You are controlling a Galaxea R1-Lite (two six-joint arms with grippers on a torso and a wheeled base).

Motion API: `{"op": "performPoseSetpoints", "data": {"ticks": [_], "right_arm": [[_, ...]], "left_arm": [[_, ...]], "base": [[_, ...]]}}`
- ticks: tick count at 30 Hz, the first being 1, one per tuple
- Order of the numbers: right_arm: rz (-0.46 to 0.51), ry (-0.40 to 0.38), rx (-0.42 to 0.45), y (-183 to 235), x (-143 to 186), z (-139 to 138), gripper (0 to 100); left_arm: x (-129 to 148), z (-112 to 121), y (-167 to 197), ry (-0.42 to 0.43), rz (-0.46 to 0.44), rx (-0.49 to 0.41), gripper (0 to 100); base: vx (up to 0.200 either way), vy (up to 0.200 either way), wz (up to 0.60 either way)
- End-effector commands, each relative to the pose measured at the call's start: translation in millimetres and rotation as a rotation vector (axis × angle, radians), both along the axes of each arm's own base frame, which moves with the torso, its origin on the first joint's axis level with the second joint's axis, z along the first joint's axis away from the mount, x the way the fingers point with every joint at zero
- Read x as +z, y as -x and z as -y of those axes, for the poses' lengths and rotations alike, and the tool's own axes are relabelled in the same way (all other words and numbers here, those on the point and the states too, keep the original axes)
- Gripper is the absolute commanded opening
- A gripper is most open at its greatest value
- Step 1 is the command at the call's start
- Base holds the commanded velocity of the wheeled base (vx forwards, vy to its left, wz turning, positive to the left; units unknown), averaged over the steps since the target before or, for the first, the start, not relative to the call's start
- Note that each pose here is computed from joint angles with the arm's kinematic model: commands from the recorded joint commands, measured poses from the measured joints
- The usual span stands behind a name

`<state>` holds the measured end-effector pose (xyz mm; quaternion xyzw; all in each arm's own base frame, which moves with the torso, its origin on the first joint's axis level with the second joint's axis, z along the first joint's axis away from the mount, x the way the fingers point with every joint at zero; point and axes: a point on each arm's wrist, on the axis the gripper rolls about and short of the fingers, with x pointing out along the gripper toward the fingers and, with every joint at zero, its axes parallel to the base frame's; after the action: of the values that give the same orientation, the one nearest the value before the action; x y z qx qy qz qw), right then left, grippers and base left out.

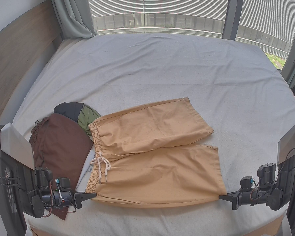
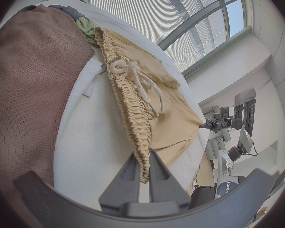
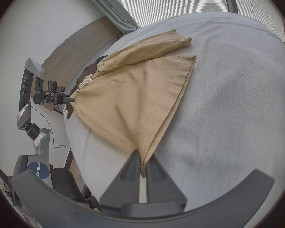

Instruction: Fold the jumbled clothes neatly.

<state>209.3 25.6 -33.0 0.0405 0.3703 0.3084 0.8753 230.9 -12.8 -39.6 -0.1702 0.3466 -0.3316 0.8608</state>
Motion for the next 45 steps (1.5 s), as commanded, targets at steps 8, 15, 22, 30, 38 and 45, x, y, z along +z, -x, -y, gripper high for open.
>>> {"op": "performPoseSetpoints", "data": {"ticks": [8,15,22,30,38,45], "right_arm": [[-0.059,0.007,0.038,16,13,3,0],[-0.05,0.006,0.042,15,14,2,0],[0.013,-0.045,0.067,10,19,1,0],[0.075,-0.1,0.037,2,27,-2,0],[0.12,-0.155,0.041,-4,33,-4,0],[0.143,-0.188,0.026,-10,41,-5,0]], "left_arm": [[-1,-3,17,-0.03,-0.007,-0.049,0],[-1,-3,20,-0.036,-0.012,-0.057,0],[1,-3,8,-0.03,0.038,-0.051,0],[4,-3,1,-0.025,0.07,-0.048,0],[29,4,-13,0.07,0.093,0.005,0],[33,7,-19,0.077,0.122,-0.004,0]], "base": [[0.0,0.0,0.0],[0.0,0.0,0.0],[0.0,0.0,0.0],[0.0,0.0,0.0],[0.0,0.0,0.0],[0.0,0.0,0.0]]}}
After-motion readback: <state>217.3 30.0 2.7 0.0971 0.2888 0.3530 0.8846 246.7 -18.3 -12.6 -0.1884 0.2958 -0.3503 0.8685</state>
